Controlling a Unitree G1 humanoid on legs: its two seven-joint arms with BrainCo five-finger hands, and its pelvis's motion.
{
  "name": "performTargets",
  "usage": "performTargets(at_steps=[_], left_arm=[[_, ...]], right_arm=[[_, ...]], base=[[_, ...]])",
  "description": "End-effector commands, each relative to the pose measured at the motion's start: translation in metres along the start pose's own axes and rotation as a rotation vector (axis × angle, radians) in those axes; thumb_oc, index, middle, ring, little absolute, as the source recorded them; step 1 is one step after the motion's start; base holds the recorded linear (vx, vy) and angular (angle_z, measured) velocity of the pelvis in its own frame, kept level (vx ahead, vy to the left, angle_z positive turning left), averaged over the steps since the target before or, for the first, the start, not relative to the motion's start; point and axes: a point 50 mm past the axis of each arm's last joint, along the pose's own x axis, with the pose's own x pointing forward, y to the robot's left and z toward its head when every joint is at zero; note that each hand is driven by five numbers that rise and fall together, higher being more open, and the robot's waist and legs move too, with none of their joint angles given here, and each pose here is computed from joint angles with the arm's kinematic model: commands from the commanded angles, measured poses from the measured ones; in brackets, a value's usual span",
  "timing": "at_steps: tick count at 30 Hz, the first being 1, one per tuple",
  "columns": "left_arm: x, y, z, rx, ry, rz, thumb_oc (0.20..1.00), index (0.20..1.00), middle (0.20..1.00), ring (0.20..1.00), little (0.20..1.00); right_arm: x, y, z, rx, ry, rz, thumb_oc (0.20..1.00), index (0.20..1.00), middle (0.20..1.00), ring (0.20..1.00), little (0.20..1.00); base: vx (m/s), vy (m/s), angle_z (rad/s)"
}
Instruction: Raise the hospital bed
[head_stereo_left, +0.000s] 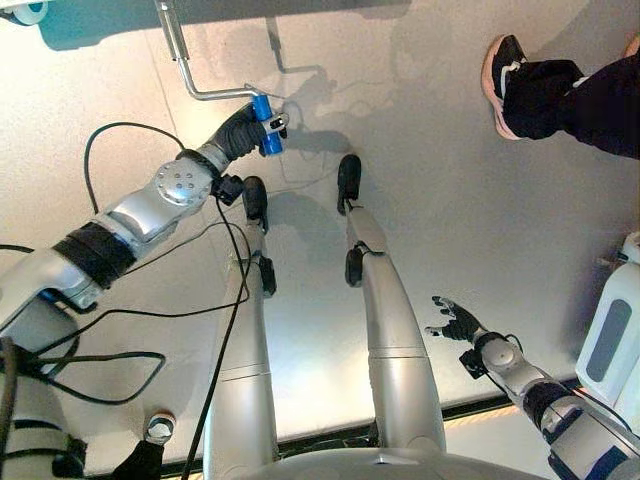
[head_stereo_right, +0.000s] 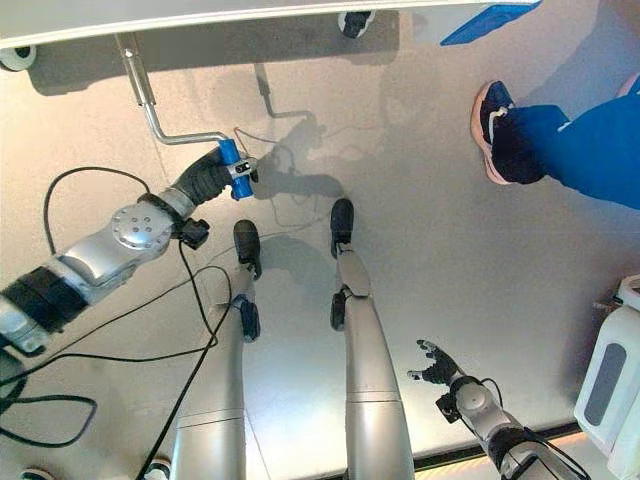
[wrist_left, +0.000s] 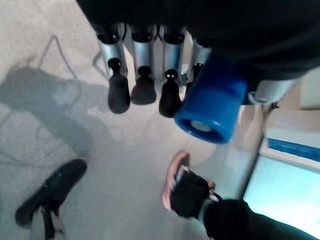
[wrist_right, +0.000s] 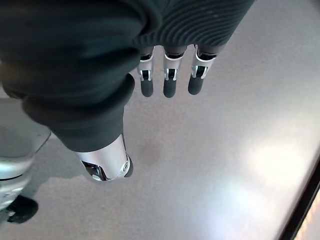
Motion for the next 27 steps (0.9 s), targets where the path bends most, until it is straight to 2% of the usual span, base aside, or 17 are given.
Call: performTargets(at_steps=[1, 9, 15, 24, 27], left_arm=[[-0.009, -0.038, 0.081, -0.142, -0.454, -0.224, 0.200, 0.200, 0.200, 0.200, 0.200], [-0.041, -0.032, 0.084, -0.177, -0.447, -0.303, 0.200, 0.200, 0.200, 0.200, 0.200], [-0.056, -0.023, 0.076, -0.189, -0.421, -0.273, 0.200, 0.200, 0.200, 0.200, 0.200], [-0.082, 0.003, 0.051, -0.197, -0.339, -0.111, 0.200, 0.200, 0.200, 0.200, 0.200], [-0.091, 0.017, 0.036, -0.187, -0.290, -0.006, 0.200, 0.200, 0.200, 0.200, 0.200]], right_arm=[[-0.034, 0.001, -0.064, -0.063, 0.190, 0.043, 1.000, 1.000, 1.000, 1.000, 1.000], [-0.040, 0.005, -0.073, -0.071, 0.206, 0.069, 1.000, 1.000, 1.000, 1.000, 1.000], [-0.043, 0.010, -0.078, -0.075, 0.222, 0.088, 1.000, 1.000, 1.000, 1.000, 1.000], [-0.048, 0.014, -0.085, -0.070, 0.238, 0.106, 1.000, 1.000, 1.000, 1.000, 1.000], [-0.048, 0.015, -0.086, -0.069, 0.240, 0.110, 1.000, 1.000, 1.000, 1.000, 1.000]], base=[[0.02, 0.034, 0.02], [0.00, 0.018, 0.02], [0.00, 0.035, 0.04], [0.00, 0.047, 0.05], [0.00, 0.045, 0.03]])
